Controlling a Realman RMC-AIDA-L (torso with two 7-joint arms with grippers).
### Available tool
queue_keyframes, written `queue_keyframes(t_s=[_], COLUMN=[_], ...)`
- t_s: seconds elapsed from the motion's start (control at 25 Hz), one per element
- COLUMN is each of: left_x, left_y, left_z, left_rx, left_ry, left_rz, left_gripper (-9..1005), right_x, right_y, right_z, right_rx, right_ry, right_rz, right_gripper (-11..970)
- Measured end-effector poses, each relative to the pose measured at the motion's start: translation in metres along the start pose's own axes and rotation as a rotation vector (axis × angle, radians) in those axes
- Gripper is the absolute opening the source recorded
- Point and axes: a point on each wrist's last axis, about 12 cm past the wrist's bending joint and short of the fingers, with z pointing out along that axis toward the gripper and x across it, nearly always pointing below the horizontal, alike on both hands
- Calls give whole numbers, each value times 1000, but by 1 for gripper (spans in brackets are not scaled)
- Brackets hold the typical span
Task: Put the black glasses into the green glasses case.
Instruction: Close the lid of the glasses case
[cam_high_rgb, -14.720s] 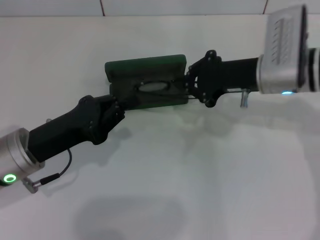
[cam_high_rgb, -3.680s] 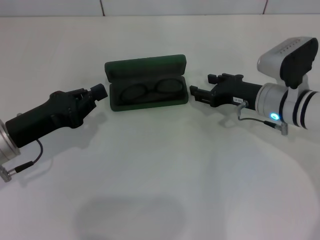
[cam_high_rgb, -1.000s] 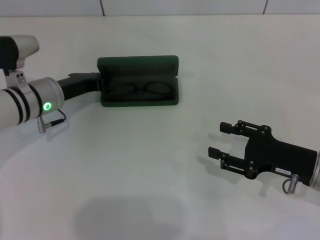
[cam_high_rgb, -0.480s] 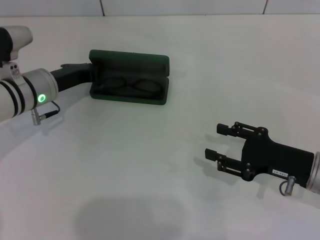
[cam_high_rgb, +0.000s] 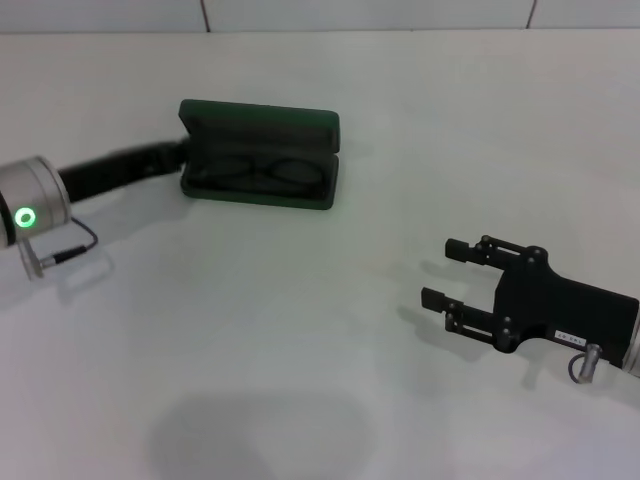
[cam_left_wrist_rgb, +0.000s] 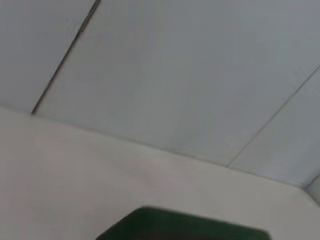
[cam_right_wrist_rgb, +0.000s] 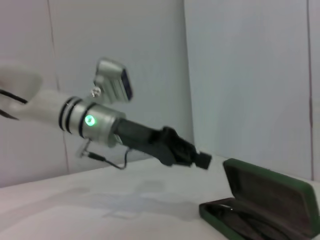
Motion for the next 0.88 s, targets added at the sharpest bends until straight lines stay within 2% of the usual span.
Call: queue_keyframes(t_s=[0.12,0.16,0.28,0.36,0.48,0.6,0.76,0.88], left_x=[-20,-20,-44,-62,-79,-78,-55,-43], left_y=[-15,-15,-27,-37,-50,-59,-63,-64], left_z=[5,5,19,33,52,74,101,112], left_rx=[17,17,-10,-59,-152,-245,-345,-369], left_ry=[-23,-23,-47,-50,-51,-47,-45,-33], left_rz=[44,44,74,97,118,149,221,223], left_gripper=[128,128,129,129,130,130,131,132], right_x=[0,0,-1,-1,1,3,3,2], right_y=[-1,-1,-3,-3,-3,-2,-2,-3], right_z=[0,0,0,0,-1,0,1,0], right_rx=[6,8,13,15,24,31,33,35], right_ry=[1,1,-1,0,9,16,15,16], right_rz=[-11,-13,-16,-16,-12,-9,-10,-12], right_gripper=[648,648,648,648,648,648,648,648])
